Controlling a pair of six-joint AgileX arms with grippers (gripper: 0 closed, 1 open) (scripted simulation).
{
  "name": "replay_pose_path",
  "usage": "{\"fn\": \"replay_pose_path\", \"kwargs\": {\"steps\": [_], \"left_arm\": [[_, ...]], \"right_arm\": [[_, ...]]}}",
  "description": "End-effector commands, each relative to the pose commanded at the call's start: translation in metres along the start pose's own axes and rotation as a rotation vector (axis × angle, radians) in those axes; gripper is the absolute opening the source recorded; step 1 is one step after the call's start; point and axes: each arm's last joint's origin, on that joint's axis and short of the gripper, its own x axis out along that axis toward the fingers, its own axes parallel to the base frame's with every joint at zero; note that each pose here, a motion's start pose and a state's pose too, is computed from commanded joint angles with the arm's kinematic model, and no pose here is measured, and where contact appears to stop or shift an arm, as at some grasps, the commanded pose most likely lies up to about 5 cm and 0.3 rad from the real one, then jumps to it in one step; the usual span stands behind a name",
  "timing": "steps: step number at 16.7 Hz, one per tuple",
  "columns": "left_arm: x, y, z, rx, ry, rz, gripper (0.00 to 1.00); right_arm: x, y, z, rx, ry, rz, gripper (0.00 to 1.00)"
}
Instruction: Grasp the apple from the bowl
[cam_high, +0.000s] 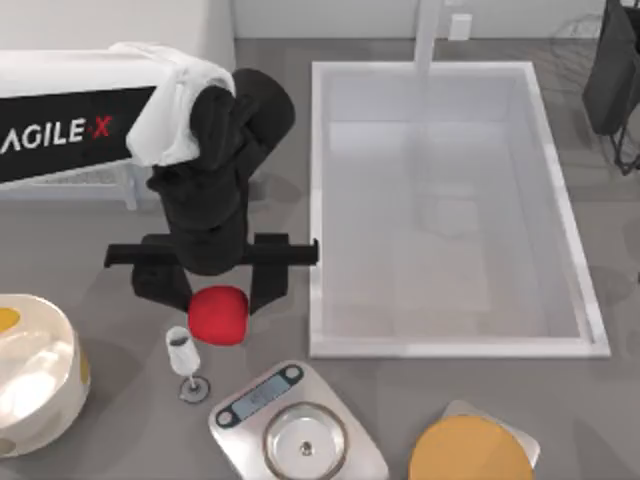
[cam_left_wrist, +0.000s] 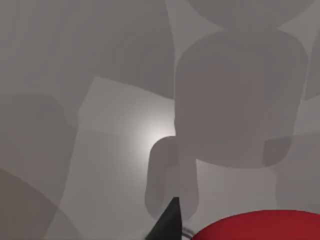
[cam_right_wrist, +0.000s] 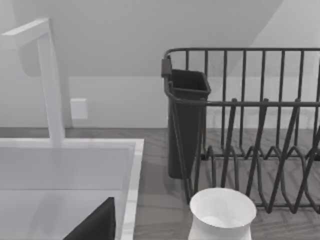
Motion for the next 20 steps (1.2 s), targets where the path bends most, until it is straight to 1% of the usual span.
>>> {"fn": "replay_pose_path", "kwargs": {"steps": [1,14,15,20], "left_arm": [[0.0000,0.0000,0.0000,0.000,0.000,0.000,0.00],[0.0000,0.0000,0.0000,0.000,0.000,0.000,0.98],[0.0000,0.0000,0.0000,0.000,0.000,0.000,1.00],[0.0000,0.0000,0.0000,0.000,0.000,0.000,1.00]], "right_arm": [[0.0000,0.0000,0.0000,0.000,0.000,0.000,1.00],[0.0000,0.0000,0.0000,0.000,0.000,0.000,1.00],[0.0000,0.0000,0.0000,0.000,0.000,0.000,1.00],[0.0000,0.0000,0.0000,0.000,0.000,0.000,1.00]]}}
